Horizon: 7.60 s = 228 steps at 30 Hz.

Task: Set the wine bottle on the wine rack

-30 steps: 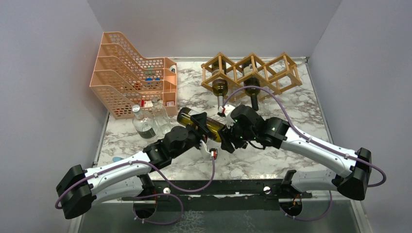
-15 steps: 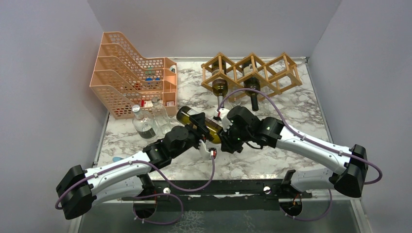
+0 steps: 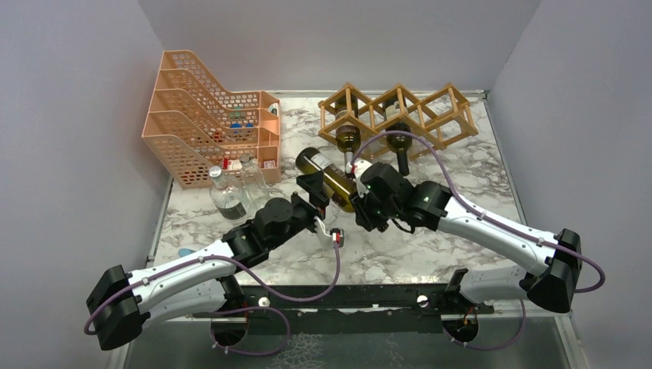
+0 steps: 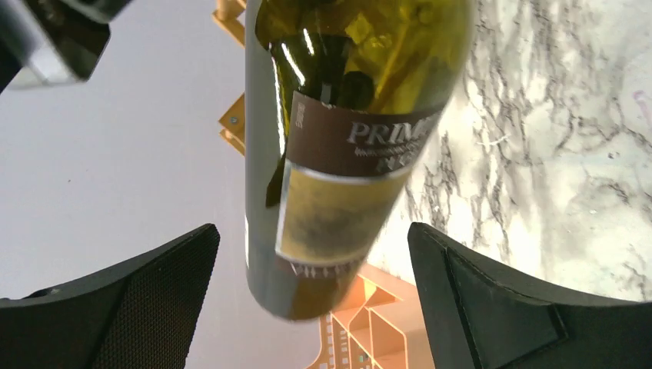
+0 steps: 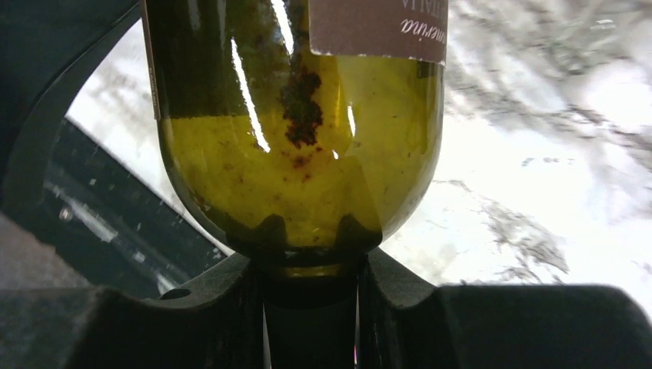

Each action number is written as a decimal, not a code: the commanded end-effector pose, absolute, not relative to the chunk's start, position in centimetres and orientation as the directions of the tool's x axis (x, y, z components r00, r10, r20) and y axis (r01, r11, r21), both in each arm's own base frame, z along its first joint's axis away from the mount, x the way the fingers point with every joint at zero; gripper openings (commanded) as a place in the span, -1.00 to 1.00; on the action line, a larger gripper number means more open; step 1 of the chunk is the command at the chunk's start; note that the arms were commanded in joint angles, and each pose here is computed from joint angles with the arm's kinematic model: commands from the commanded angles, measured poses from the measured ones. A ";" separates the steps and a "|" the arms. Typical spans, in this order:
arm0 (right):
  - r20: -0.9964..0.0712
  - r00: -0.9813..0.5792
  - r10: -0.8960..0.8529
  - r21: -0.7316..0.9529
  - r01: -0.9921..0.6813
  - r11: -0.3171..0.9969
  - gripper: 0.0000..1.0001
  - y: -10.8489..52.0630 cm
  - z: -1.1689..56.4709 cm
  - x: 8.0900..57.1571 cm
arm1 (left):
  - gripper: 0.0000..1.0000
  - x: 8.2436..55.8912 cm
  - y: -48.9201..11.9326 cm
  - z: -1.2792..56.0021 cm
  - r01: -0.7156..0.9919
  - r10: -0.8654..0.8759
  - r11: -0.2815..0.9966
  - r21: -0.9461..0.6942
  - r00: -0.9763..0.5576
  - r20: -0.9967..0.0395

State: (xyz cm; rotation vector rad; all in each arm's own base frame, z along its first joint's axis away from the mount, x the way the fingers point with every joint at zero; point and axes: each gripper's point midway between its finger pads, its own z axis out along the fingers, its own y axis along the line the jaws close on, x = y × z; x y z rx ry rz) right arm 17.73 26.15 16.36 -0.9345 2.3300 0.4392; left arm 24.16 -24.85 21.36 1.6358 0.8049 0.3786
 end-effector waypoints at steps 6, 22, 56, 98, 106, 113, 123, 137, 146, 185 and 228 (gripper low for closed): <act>-0.868 -0.436 -0.238 0.032 -0.527 0.849 -0.98 26.0 26.8 25.1 | 0.98 23.7 -24.8 28.3 0.273 0.622 0.202 0.941 0.706 -0.339; -0.906 -0.423 0.021 0.061 -0.081 0.995 -0.98 13.1 31.0 29.9 | 0.98 23.7 -24.4 36.1 0.580 0.061 0.785 0.217 0.276 -0.959; -0.716 -0.636 0.287 0.107 0.307 0.946 -0.98 6.5 19.4 23.0 | 0.98 23.2 -23.1 31.8 0.561 -0.073 0.826 -0.048 0.022 -0.997; -0.701 -0.710 -0.068 -0.123 0.026 0.992 -0.98 3.3 17.9 34.4 | 0.98 22.2 -22.0 32.8 0.570 -0.114 0.819 -0.067 0.047 -0.992; -0.690 -0.688 -0.227 -0.224 -0.095 0.970 -0.98 2.3 17.1 38.2 | 0.98 22.4 -22.0 32.4 0.567 -0.101 0.822 -0.057 0.047 -0.994; -0.695 -0.659 -0.289 -0.254 -0.151 0.955 -0.96 2.1 17.1 40.0 | 0.98 22.6 -22.1 31.8 0.562 -0.078 0.826 -0.040 0.045 -0.996; -0.681 -0.632 -0.369 -0.346 -0.166 0.924 -0.96 -0.5 16.7 40.9 | 0.98 22.7 -22.3 31.8 0.564 -0.071 0.825 -0.032 0.047 -0.996; -0.736 -0.521 -0.433 -0.341 -0.267 0.901 -0.96 0.3 17.7 43.5 | 0.98 22.7 -22.5 31.9 0.569 -0.071 0.822 -0.032 0.047 -0.996; -0.725 -0.501 -0.472 -0.384 -0.274 0.882 -0.84 -0.1 17.3 45.4 | 0.98 22.8 -22.6 31.9 0.569 -0.071 0.822 -0.033 0.046 -0.996; -0.735 -0.521 -0.433 -0.328 -0.286 0.900 0.24 0.9 16.9 48.8 | 0.98 23.3 -23.1 31.4 0.565 -0.041 0.825 -0.009 0.044 -0.998; -0.911 -0.411 0.039 0.353 -0.725 0.592 0.48 26.0 31.5 30.3 | 0.98 24.7 -20.1 46.9 0.413 -0.071 0.910 -0.020 0.110 -0.991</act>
